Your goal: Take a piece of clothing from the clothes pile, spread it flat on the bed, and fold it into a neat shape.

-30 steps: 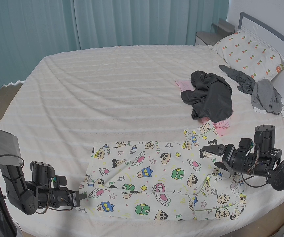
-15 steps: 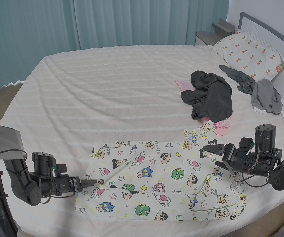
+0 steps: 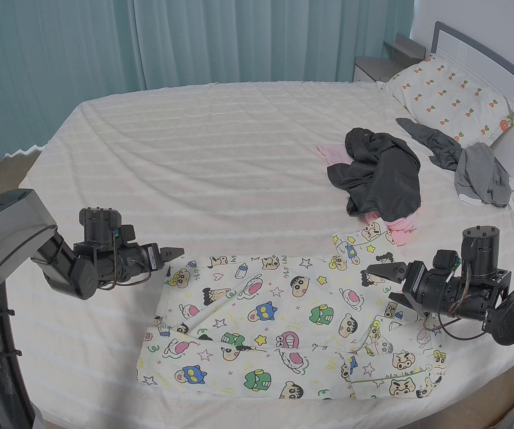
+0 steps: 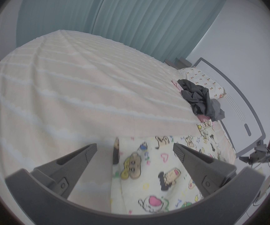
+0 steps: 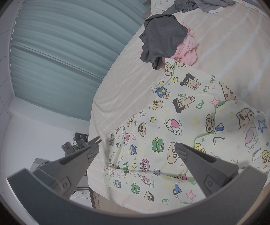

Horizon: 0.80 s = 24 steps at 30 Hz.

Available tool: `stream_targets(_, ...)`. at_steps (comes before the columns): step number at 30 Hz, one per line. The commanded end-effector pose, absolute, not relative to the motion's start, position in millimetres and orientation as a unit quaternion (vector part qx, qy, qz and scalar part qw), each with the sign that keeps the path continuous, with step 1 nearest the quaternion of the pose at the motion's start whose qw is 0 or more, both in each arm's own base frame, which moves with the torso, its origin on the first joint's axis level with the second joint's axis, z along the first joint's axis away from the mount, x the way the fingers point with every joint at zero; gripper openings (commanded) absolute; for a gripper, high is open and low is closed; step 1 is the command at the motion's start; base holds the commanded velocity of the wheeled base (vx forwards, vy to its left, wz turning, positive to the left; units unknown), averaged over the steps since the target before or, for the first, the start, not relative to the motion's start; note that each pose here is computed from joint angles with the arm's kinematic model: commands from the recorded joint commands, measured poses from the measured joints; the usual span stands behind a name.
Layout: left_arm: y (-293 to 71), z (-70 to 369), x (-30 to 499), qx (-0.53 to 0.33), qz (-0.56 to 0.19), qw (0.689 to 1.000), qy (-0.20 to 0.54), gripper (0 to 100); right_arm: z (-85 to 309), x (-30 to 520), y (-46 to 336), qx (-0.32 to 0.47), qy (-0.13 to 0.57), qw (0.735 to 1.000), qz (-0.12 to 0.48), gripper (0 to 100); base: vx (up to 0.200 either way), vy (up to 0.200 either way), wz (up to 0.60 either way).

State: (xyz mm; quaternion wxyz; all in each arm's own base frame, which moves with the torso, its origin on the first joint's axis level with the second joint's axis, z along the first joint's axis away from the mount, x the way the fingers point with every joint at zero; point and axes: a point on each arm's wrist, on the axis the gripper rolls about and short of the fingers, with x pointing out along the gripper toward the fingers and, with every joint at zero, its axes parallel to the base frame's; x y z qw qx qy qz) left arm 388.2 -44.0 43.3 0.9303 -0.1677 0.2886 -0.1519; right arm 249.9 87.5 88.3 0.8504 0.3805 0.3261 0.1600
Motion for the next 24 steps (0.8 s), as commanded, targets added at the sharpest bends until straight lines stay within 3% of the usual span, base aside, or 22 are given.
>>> stream_targets(1, -66.7, 18.7, 425.7, -0.157, -0.153, 0.922, 0.318, 100, 85.5, 249.4, 89.6, 0.378, 0.333, 0.848, 0.162, 100, 0.0, 0.0, 0.0)
stream_targets(7, -70.7, -2.9, 430.0, -0.112, -0.138, 0.924, 0.338, 100, 84.7, 249.5, 90.1, 0.378, 0.334, 0.848, 0.162, 100, 0.0, 0.0, 0.0)
stream_targets(23, -82.4, -7.9, 420.1, -0.105, -0.149, 0.918, 0.353, 100, 84.3, 249.8, 89.8, 0.379, 0.335, 0.848, 0.161, 100, 0.0, 0.0, 0.0)
stream_targets(24, -83.4, -9.0, 418.1, -0.104, -0.15, 0.917, 0.356, 0, 84.3, 249.8, 89.8, 0.379, 0.335, 0.848, 0.161, 100, 0.0, 0.0, 0.0)
